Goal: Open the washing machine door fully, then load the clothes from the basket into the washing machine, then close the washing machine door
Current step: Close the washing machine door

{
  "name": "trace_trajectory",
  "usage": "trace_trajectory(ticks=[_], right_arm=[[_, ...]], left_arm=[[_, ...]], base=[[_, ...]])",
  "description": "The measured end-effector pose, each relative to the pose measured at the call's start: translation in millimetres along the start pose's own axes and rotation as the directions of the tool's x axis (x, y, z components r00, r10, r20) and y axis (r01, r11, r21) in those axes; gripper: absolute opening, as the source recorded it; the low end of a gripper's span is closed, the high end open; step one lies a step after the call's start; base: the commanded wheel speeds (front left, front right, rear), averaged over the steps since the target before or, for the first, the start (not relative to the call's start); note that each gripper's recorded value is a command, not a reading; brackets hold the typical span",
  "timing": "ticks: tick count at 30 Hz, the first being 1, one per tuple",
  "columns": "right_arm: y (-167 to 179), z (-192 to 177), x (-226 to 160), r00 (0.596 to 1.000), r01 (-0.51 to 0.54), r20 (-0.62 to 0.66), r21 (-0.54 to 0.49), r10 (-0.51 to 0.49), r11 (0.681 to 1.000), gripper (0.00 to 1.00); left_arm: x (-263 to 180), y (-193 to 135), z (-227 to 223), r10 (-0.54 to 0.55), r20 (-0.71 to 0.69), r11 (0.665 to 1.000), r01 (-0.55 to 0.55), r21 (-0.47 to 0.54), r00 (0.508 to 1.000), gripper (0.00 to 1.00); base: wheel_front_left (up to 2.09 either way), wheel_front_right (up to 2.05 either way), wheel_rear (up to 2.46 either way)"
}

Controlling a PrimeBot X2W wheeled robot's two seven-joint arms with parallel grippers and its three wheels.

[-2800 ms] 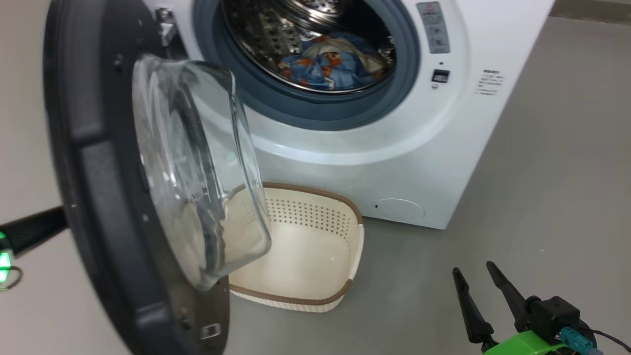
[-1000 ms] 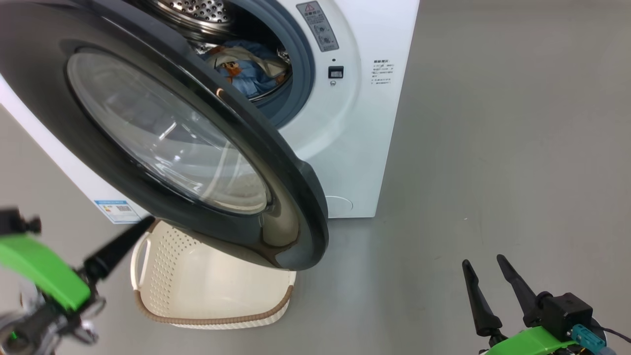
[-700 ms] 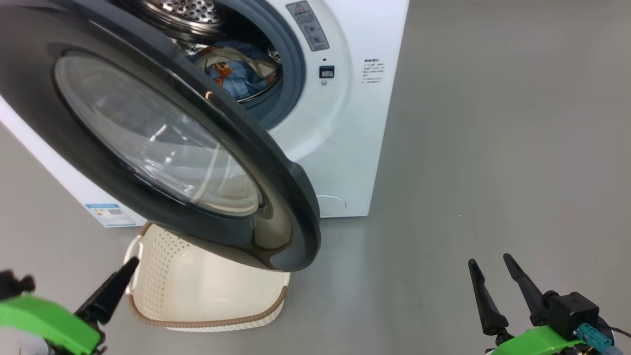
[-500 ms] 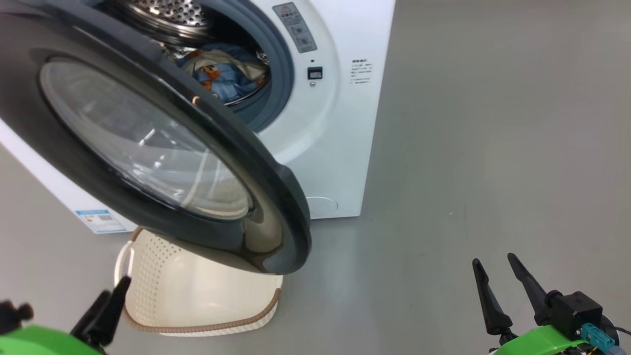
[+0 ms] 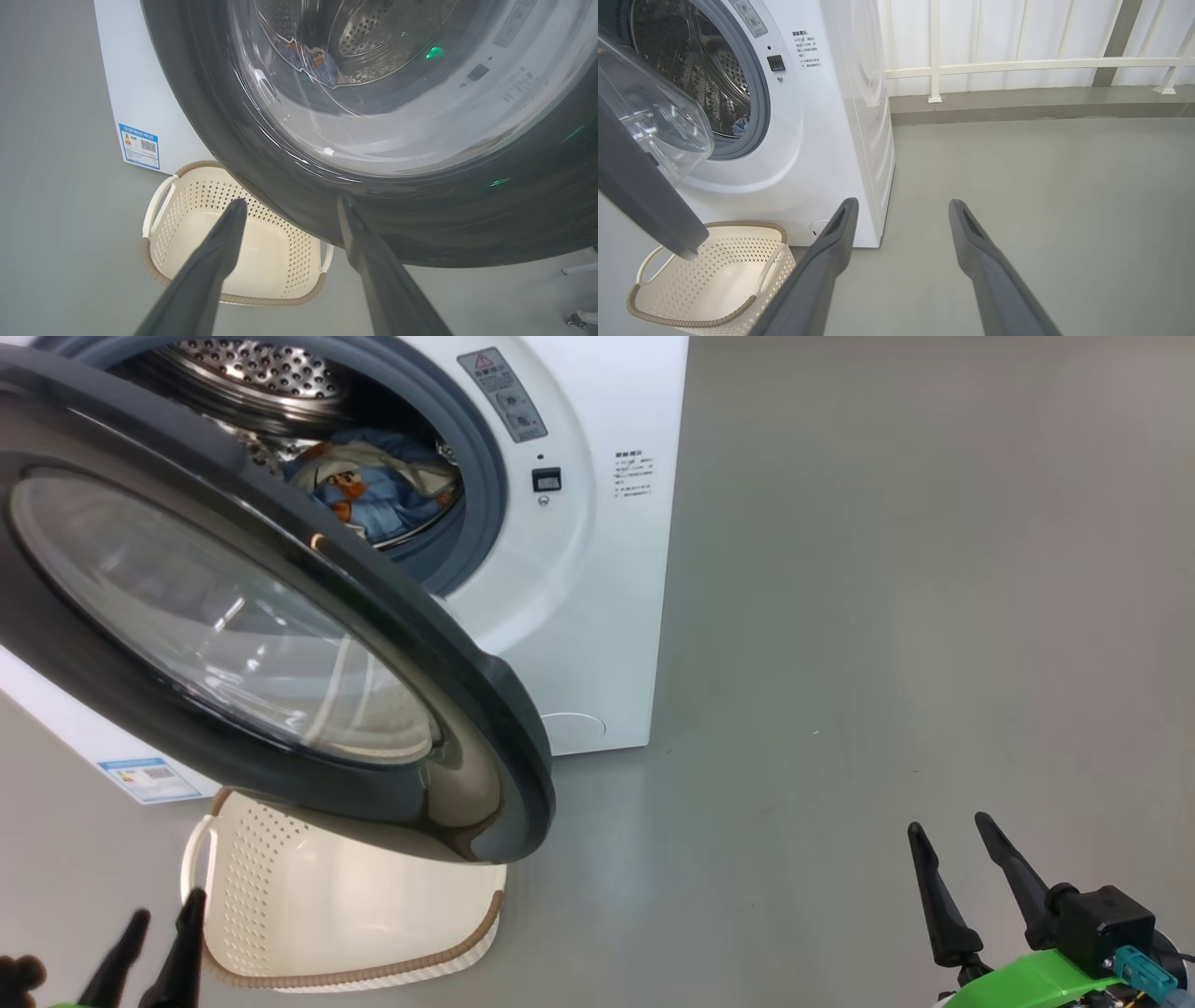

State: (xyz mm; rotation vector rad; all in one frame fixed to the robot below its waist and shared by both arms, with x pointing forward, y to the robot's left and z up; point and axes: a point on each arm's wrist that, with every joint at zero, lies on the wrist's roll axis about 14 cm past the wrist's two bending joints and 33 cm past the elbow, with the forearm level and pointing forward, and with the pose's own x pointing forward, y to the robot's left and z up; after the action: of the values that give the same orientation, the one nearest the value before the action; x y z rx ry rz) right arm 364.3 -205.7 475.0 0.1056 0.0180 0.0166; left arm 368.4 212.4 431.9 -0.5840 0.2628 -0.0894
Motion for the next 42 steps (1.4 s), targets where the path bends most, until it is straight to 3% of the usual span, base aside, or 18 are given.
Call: trace_trajectory(ticks=[5, 10, 17, 38, 40, 42], right_arm=[[-4, 2, -2, 1.0, 0.012, 0.007, -0.002, -0.012, 1.0, 1.0], [-7, 6, -4, 1.0, 0.022, 0.017, -0.004, -0.022, 1.0, 1.0], [-8, 7, -4, 1.0, 0.022, 0.02, -0.005, -0.022, 1.0, 1.0], [-1, 4, 0, 1.0, 0.008, 0.013, 0.001, -0.008, 1.0, 1.0], [3, 3, 2, 1.0, 0.002, 0.012, 0.011, -0.002, 1.0, 0.56], [8, 2, 5, 1.0, -0.01, 0.011, 0.022, 0.01, 1.0, 0.06]], left_arm=[[7, -10, 16, -0.025, 0.079, 0.993, 0.015, 0.116, 0.997, 1.0], [5, -19, 24, -0.051, 0.124, 0.963, 0.016, 0.268, 0.991, 1.0], [-1, -24, 29, -0.043, 0.177, 0.927, -0.027, 0.373, 0.983, 1.0], [-11, -12, 23, 0.028, 0.202, 0.925, -0.102, 0.366, 0.979, 1.0], [-12, -12, 21, 0.034, 0.202, 0.928, -0.106, 0.357, 0.979, 1.0], [-13, -12, 19, 0.04, 0.2, 0.931, -0.11, 0.348, 0.979, 1.0]], base=[[0.0, 0.0, 0.0], [0.0, 0.0, 0.0], [0.0, 0.0, 0.0], [0.0, 0.0, 0.0], [0.0, 0.0, 0.0], [0.0, 0.0, 0.0]])
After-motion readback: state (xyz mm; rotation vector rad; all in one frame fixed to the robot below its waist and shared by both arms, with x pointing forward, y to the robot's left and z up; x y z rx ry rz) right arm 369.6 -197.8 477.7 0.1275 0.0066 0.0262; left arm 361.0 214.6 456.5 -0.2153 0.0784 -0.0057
